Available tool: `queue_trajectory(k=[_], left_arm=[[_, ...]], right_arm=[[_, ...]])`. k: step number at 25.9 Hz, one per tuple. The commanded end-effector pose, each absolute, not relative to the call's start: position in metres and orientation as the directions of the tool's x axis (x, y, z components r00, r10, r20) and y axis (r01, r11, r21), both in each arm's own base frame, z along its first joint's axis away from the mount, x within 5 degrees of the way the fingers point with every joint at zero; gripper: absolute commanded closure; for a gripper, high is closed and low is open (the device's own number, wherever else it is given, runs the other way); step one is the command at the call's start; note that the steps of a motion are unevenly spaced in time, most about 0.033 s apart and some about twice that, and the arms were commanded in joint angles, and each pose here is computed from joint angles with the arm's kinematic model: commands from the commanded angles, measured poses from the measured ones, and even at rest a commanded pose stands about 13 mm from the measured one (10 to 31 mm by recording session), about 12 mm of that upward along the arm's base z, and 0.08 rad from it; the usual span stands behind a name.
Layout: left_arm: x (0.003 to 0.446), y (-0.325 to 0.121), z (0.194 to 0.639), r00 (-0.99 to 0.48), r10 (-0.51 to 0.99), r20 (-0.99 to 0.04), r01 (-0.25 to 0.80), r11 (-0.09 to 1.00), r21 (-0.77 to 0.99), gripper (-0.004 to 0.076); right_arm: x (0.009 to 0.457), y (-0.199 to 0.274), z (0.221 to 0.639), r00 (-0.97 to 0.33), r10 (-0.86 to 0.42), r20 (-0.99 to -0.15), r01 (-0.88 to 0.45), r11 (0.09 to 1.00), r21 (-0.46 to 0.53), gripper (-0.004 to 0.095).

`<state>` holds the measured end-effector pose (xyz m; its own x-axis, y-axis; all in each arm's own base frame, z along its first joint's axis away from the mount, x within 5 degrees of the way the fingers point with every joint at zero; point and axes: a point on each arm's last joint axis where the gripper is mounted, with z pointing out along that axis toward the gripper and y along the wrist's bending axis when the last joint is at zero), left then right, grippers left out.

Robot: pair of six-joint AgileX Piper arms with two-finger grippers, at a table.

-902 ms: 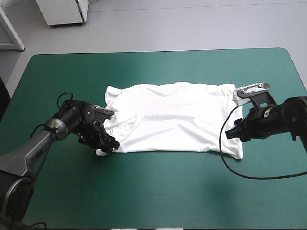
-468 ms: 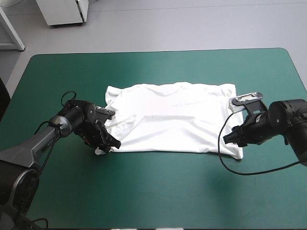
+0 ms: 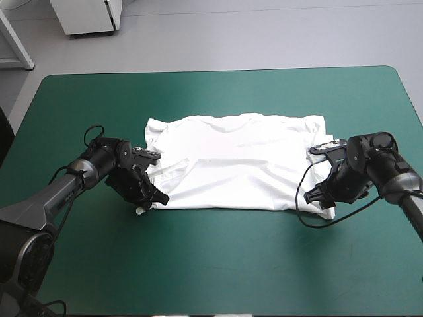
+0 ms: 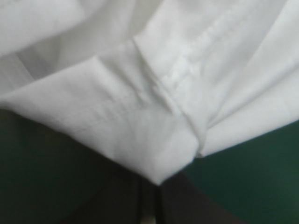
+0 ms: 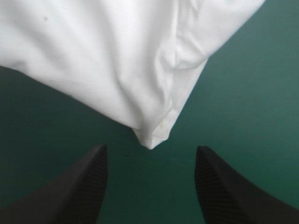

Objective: Fold the cloth

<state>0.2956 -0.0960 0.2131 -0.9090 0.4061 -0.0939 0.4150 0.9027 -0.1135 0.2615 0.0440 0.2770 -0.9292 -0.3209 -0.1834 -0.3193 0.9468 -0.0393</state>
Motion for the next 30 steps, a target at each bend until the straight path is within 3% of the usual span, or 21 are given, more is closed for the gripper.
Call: queue_trajectory(k=[1, 21, 22, 24, 25, 26, 27, 30], left_arm=[[0.298, -0.098, 0.224, -0.899, 0.408, -0.158, 0.426, 0.898, -0.110, 0.0746], [0.296, -0.097, 0.224, -0.893, 0.430, -0.138, 0.445, 0.889, -0.112, 0.0746], [0.296, -0.097, 0.224, -0.893, 0.428, -0.137, 0.443, 0.889, -0.112, 0.0746], [0.296, -0.097, 0.224, -0.893, 0.428, -0.137, 0.443, 0.889, -0.112, 0.0746], [0.296, -0.097, 0.224, -0.893, 0.428, -0.137, 0.443, 0.889, -0.112, 0.0746], [0.296, -0.097, 0.224, -0.893, 0.428, -0.137, 0.443, 0.889, -0.112, 0.0746], [0.296, -0.097, 0.224, -0.893, 0.427, -0.142, 0.443, 0.890, -0.111, 0.0746], [0.297, -0.097, 0.232, -0.889, 0.428, -0.164, 0.447, 0.888, -0.105, 0.0746]], right_arm=[[0.268, 0.041, 0.279, -0.926, -0.322, -0.197, -0.311, 0.946, -0.087, 0.0364], [0.312, 0.052, 0.207, -0.951, -0.282, -0.126, -0.281, 0.959, -0.026, 0.0377], [0.313, 0.053, 0.205, -0.952, -0.278, -0.127, -0.279, 0.960, -0.015, 0.0400], [0.316, 0.057, 0.199, -0.951, -0.279, -0.133, -0.284, 0.959, 0.020, 0.0609], [0.317, 0.059, 0.198, -0.944, -0.297, -0.144, -0.305, 0.952, 0.032, 0.0800], [0.318, 0.059, 0.198, -0.943, -0.293, -0.155, -0.302, 0.953, 0.034, 0.0874], [0.319, 0.060, 0.198, -0.943, -0.287, -0.167, -0.297, 0.954, 0.040, 0.0920], [0.315, 0.060, 0.204, -0.944, -0.288, -0.160, -0.298, 0.954, 0.044, 0.0924]])
